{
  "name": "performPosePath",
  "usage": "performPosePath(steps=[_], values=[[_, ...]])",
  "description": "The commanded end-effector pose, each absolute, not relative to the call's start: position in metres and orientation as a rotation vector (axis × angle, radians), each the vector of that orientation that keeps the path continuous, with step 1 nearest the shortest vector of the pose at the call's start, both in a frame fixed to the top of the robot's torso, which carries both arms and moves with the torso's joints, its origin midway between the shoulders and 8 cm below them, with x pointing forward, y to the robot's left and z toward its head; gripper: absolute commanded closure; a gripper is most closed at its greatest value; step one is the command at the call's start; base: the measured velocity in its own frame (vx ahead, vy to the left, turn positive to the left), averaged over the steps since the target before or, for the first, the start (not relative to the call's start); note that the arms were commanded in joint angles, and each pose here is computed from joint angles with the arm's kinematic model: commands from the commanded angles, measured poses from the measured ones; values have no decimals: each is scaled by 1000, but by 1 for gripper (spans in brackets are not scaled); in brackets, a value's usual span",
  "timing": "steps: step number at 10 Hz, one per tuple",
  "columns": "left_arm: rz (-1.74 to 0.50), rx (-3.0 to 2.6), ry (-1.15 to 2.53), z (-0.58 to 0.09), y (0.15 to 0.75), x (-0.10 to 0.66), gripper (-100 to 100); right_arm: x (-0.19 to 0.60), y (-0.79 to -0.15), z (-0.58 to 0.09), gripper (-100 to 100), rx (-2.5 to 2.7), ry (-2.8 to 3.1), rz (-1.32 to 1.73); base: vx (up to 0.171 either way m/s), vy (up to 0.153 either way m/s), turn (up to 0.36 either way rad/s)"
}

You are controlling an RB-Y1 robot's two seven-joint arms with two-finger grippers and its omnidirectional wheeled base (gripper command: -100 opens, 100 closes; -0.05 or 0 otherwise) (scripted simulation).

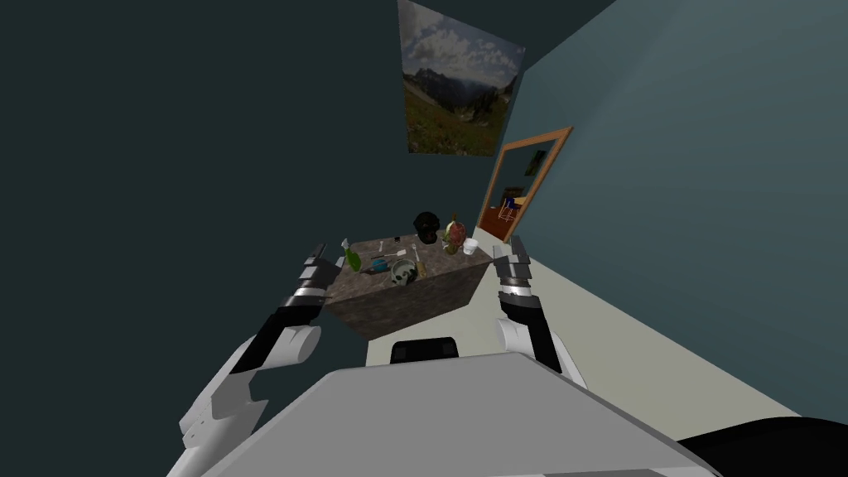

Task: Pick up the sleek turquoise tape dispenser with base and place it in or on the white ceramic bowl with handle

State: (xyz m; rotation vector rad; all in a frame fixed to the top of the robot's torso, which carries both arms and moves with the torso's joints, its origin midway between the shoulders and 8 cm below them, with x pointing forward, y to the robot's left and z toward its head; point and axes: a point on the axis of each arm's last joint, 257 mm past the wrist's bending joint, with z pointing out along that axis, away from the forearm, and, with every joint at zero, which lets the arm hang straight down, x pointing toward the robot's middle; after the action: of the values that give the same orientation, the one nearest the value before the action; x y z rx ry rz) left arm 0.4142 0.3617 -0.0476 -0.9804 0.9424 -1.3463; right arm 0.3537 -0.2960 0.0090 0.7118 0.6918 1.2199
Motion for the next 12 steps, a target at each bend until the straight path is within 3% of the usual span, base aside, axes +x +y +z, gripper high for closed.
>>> performPosePath(steps=[1,12], values=[[-1346,-1033,967,-55,371,420,-100,354,-296,9,0,712,692,1220,-27,-18,-88],[-1273,-1351,1070,-109,417,450,-100,354,-296,9,0,712,692,1220,-18,-21,-60]])
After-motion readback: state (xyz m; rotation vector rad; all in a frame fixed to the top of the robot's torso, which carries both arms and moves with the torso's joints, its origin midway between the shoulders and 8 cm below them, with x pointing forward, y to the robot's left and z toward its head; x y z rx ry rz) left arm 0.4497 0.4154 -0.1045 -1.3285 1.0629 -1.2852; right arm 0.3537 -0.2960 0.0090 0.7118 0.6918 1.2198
